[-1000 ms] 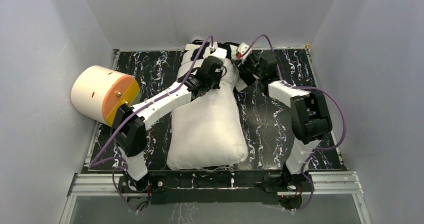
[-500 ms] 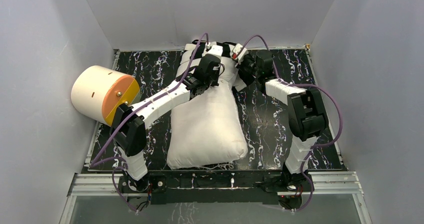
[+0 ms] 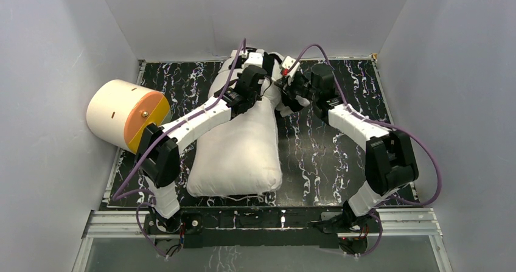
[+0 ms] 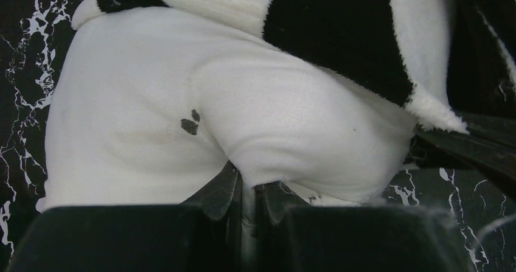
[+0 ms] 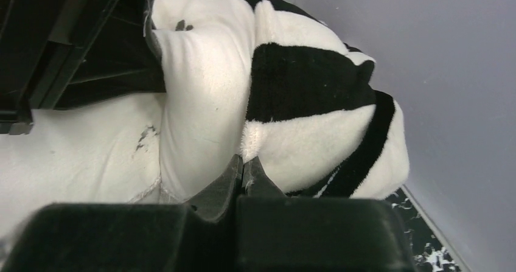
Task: Put the pillow into the pillowcase
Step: Stuff the pillow into the pillowcase.
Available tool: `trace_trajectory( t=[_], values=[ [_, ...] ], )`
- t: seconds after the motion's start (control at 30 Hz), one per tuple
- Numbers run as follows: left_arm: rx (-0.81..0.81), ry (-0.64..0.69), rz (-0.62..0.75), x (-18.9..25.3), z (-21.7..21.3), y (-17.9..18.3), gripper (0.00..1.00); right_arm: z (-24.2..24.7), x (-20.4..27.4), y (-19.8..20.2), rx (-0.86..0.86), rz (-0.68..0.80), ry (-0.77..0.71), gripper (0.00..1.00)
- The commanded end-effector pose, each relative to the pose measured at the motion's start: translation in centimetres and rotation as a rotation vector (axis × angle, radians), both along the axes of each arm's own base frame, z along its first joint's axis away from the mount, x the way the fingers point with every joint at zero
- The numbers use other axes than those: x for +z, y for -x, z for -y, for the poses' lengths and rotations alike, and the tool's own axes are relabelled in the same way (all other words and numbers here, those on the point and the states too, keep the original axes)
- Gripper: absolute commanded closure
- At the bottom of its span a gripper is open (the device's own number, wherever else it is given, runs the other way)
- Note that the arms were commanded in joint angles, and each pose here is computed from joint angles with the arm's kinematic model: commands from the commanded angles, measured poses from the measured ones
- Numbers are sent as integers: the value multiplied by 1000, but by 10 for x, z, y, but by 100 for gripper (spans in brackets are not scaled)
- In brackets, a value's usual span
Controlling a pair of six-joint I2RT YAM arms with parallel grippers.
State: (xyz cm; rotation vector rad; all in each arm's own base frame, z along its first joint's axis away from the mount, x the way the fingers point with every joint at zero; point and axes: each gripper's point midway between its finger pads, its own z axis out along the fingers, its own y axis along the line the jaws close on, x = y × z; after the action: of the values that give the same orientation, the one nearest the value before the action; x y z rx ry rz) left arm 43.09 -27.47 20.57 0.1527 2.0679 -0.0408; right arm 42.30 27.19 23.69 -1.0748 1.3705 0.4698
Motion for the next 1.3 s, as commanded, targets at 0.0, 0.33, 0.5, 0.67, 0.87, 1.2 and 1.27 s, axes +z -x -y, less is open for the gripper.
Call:
trace_trajectory(
  t=[0.0, 0.33, 0.5, 0.67, 0.87, 1.2, 1.27],
  values=[
    [165, 93, 150, 37, -18, -33, 100, -23, 20, 53, 183, -136, -92, 100],
    [127, 234, 88, 17, 3, -34, 100, -8, -57, 38, -92, -335, -67, 100],
    [-20, 303, 11, 39, 17, -3, 60, 36, -15, 23, -325, -345, -78, 76],
    [-53, 282, 27, 76, -8, 24, 35, 30, 16, 32, -322, -416, -164, 55],
    [50, 167, -49, 70, -78, 21, 29, 12, -4, 57, -466, -828, -307, 28],
    [149, 48, -228, -6, -154, 24, 26, -24, -32, 105, -400, -1086, -497, 18],
    [99, 71, -282, -24, -145, 33, 30, -27, -33, 89, -387, -1011, -466, 21]
  ],
)
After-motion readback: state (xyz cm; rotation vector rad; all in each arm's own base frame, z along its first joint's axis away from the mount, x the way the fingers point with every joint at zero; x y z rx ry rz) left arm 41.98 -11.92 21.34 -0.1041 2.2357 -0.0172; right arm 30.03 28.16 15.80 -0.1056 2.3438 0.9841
